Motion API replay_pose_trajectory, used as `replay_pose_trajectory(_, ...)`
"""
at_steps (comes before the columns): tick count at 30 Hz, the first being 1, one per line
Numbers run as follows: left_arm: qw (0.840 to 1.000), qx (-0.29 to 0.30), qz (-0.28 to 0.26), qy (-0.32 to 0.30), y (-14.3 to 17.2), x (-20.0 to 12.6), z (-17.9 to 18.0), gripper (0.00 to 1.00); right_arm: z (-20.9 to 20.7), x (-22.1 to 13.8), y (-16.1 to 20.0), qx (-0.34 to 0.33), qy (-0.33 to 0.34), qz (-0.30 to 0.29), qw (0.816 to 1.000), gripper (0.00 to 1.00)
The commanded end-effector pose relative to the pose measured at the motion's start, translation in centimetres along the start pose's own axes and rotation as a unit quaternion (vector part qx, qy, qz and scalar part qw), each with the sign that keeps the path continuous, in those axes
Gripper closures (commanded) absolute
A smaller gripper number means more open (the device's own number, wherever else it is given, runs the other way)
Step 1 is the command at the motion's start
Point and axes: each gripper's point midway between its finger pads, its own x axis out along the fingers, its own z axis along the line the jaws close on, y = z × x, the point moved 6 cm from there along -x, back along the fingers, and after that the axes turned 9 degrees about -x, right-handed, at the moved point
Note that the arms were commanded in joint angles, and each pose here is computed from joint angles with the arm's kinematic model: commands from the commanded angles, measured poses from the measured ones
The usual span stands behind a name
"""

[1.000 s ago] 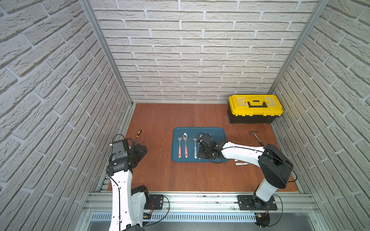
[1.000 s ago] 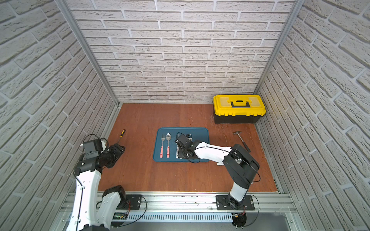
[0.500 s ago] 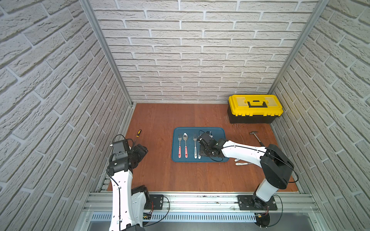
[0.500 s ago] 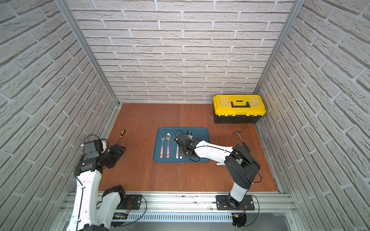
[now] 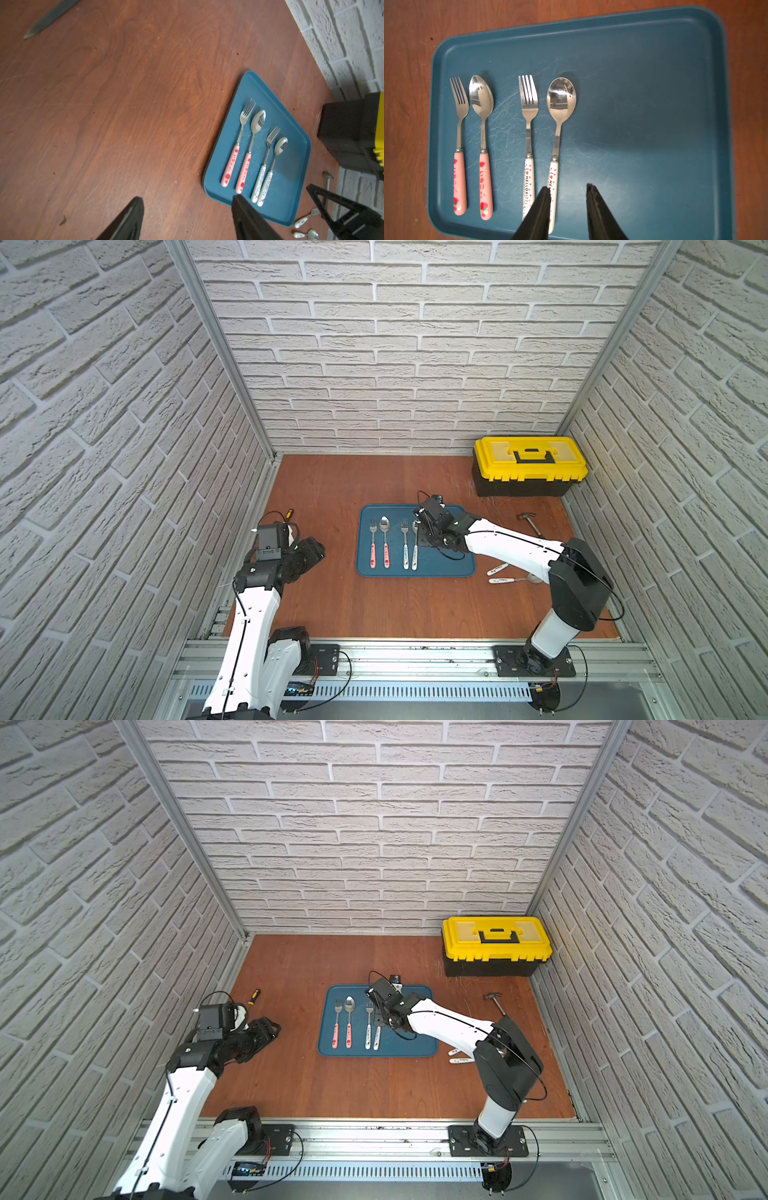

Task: Set the spoon and fork side by side
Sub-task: Place the spoon on the tray.

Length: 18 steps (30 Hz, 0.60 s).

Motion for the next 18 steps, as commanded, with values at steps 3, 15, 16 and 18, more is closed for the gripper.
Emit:
replay_pose_trajectory(3, 0.984, 0.174, 0.013, 0.026, 0.9, 0.1, -5.9, 0.32, -2.8, -1.2, 0.3, 0.026, 0.028, -0.015, 0.999, 0.66)
replay_pose_trajectory(15, 0.803, 0.556, 0.15, 0.155, 15.2, 5.7, -24.0, 0.33, -18.5, -12.7, 2.8, 0.167, 0.234, -0.213, 0.934, 0.62)
replay_pose_trajectory(16, 0.785, 0.577, 0.161, 0.157, 16.5, 6.2, -25.0, 0.34, -18.9, -12.9, 3.1, 0.171, 0.243, -0.213, 0.931, 0.61)
replay_pose_trajectory(18, 0.753, 0.605, 0.184, 0.179, 19.1, 7.4, -27.2, 0.34, -20.0, -13.6, 3.9, 0.184, 0.261, -0.218, 0.922, 0.61)
